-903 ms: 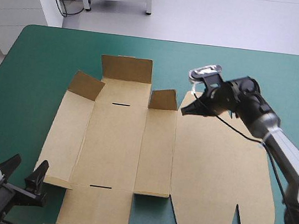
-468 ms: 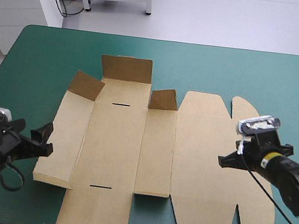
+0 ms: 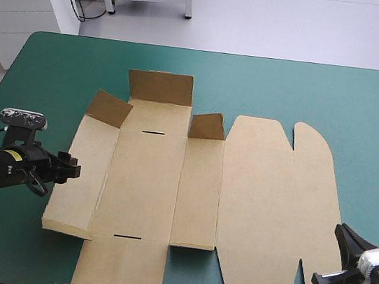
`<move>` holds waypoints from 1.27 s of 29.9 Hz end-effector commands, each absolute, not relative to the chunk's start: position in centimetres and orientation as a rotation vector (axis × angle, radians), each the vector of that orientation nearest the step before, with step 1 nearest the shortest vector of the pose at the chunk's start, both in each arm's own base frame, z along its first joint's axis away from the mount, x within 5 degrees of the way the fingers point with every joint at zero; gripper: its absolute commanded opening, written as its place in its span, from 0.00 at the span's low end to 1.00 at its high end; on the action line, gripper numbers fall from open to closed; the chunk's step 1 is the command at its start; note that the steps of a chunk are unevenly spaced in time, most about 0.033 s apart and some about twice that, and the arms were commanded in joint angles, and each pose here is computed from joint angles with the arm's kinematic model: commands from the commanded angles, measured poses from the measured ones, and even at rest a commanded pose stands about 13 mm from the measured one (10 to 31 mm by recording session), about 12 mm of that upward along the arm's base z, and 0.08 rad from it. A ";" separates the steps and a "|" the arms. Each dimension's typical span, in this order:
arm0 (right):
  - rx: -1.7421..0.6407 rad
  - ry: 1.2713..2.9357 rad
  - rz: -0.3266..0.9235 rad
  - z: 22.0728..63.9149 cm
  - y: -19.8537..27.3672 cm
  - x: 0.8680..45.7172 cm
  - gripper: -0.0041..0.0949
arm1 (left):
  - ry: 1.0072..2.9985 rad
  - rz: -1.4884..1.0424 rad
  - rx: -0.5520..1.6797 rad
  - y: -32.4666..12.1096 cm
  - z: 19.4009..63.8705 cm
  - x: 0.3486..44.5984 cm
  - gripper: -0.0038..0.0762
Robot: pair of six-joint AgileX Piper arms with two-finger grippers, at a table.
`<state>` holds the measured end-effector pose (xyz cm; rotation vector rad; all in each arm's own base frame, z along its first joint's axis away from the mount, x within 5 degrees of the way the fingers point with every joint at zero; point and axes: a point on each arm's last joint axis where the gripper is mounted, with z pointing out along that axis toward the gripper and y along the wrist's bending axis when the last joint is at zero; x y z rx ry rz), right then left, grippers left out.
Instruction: Fold the box
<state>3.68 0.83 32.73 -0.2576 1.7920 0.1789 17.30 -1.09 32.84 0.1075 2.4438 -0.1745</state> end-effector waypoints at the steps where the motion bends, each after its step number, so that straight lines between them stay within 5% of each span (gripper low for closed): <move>1: -0.251 1.750 0.145 32.9 0.5 3.4 0.04 | 2.444 -0.198 0.109 -1.3 33.4 18.0 0.67; 17: -0.255 1.779 0.177 32.0 0.8 3.7 0.04 | 2.730 -0.397 -0.165 3.1 27.3 19.9 0.67; 29: -0.256 1.776 0.170 32.0 0.8 3.7 0.04 | 2.857 -0.798 -0.128 2.3 24.0 21.3 0.67; 38: -0.257 1.774 0.168 32.0 0.8 3.7 0.04 | 2.746 -1.075 -0.021 0.9 24.9 21.4 0.66</move>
